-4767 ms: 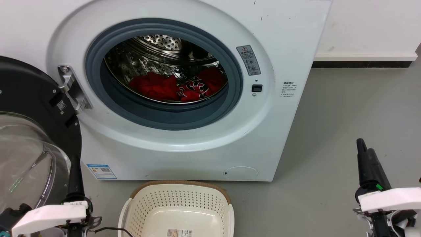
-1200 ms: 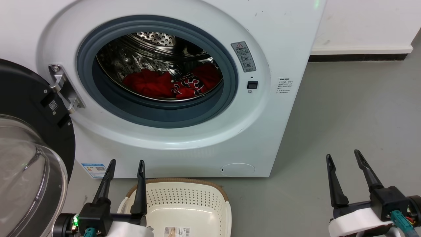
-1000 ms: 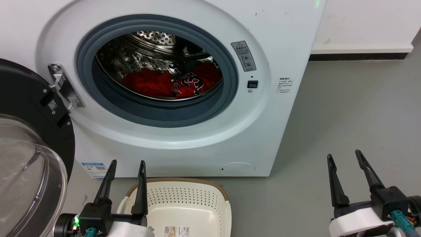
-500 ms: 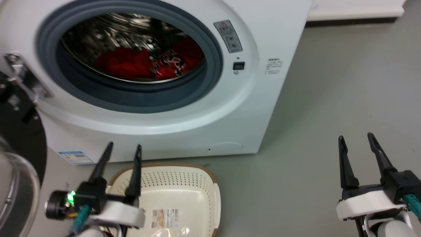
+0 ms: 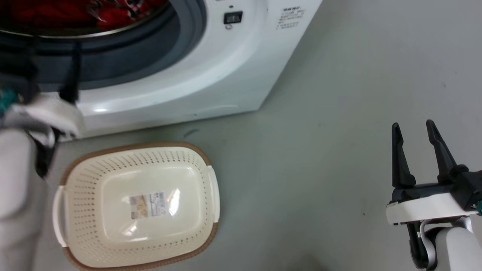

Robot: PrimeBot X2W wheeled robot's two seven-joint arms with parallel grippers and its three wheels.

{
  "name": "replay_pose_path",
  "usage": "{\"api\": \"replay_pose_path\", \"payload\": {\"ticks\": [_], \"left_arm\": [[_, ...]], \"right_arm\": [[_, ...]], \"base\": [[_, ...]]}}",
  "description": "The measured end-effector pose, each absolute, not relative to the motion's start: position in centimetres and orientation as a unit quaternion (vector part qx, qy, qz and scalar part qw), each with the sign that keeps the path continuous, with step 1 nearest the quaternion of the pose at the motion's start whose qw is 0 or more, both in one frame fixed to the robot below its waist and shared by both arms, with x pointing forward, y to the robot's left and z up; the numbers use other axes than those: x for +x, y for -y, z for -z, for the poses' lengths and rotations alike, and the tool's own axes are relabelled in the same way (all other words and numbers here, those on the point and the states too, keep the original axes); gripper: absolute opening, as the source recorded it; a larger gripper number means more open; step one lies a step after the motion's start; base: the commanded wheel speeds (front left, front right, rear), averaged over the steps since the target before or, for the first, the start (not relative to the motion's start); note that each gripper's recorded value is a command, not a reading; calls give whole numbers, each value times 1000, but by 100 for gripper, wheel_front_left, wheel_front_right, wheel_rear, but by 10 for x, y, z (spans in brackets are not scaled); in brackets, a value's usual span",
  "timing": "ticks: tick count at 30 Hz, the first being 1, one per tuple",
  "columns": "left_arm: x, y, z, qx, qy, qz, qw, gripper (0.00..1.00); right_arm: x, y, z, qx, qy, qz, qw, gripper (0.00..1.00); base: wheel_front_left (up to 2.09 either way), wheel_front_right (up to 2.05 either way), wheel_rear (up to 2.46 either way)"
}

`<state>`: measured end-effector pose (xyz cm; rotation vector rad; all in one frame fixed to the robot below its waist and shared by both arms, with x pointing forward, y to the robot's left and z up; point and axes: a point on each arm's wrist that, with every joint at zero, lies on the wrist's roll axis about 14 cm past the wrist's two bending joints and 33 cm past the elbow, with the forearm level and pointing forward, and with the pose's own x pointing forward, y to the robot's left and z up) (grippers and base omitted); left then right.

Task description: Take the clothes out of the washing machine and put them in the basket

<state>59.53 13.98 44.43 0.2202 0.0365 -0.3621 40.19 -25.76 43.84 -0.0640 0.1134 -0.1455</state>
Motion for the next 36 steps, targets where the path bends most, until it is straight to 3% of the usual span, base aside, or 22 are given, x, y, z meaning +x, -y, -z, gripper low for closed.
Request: {"api": "replay_pose_path", "payload": {"ticks": [8, 18, 29, 36], "left_arm": [[682, -127, -408, 193, -120, 206, 952, 100], [750, -163, -373, 287, -247, 146, 914, 100], [764, -188, -305, 255, -408, 98, 871, 100], [760, -187, -285, 254, -441, 101, 855, 100]], "right_arm": [[400, 272, -401, -29, -111, 95, 989, 100], [392, 275, -367, -22, -163, 103, 981, 100], [386, 272, -347, -6, -195, 108, 975, 100], [384, 274, -344, -7, -201, 112, 973, 100]], "base": [[0, 0, 0], [0, 0, 0], [0, 0, 0], [0, 0, 0]]}}
